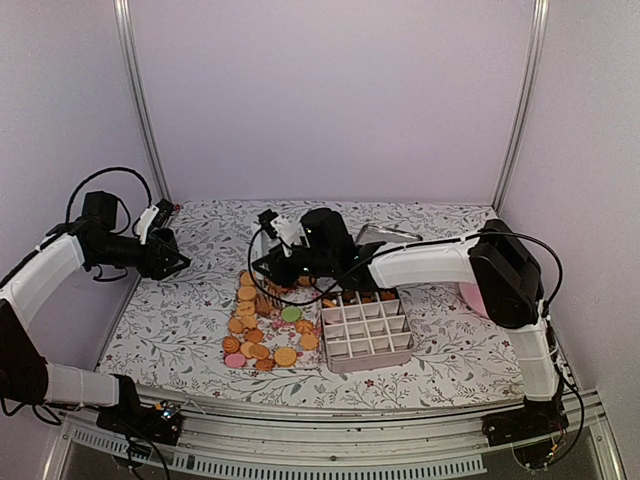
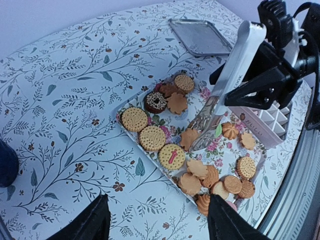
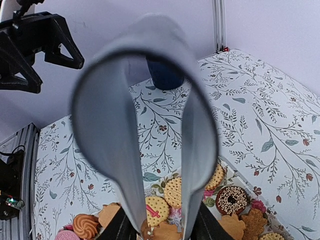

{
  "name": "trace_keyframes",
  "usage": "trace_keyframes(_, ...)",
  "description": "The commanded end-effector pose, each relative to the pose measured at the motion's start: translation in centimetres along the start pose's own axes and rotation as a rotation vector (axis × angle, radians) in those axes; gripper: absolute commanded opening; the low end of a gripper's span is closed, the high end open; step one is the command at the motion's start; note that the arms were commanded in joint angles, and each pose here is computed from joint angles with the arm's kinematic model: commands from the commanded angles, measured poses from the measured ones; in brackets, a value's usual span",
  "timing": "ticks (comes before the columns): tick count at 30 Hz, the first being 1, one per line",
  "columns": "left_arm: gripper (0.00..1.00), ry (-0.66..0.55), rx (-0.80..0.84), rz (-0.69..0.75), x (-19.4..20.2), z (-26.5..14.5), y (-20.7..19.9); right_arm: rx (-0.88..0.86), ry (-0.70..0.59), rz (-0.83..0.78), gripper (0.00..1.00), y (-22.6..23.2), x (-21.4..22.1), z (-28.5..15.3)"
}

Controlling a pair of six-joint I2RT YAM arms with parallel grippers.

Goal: Pack the cookies
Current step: Pick up the fake cookies from the plate.

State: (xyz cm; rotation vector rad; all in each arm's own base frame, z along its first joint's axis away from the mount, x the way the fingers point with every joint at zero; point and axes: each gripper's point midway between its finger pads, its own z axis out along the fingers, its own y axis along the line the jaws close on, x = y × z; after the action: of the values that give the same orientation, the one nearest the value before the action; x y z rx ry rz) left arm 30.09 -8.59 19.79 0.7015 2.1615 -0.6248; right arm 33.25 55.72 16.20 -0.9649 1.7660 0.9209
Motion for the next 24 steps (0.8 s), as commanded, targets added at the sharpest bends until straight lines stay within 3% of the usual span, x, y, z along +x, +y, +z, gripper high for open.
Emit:
trace_keyframes(1, 0.68, -0.018, -0.01, 0.022, -0.3, -0.2, 0.1, -0.028, 0.022, 0.033, 0.33, 1.0, 1.3, -0.4)
trace_keyframes(6, 0.68, -0.018, -0.01, 0.019, -0.4, -0.2, 0.2, -0.002, -0.007, 0.026, 0.12, 0.8, 0.0, -1.4)
trace_keyframes(10, 0.68, -0.016, -0.015, 0.02, -0.4, -0.2, 0.3, 0.02, -0.05, 0.001, 0.03, 0.9, -2.2, -2.8)
trace_keyframes(17, 0.68, -0.017, -0.009, 0.015, -0.4, 0.0, 0.4, 0.095, -0.135, -0.057, 0.0, 0.9, -6.1, -7.6)
trace_keyframes(24, 0.67, -0.011, -0.01, 0.002, -0.4, 0.2, 0.7, 0.202, -0.143, -0.072, 0.0, -0.8, -5.8, -13.3)
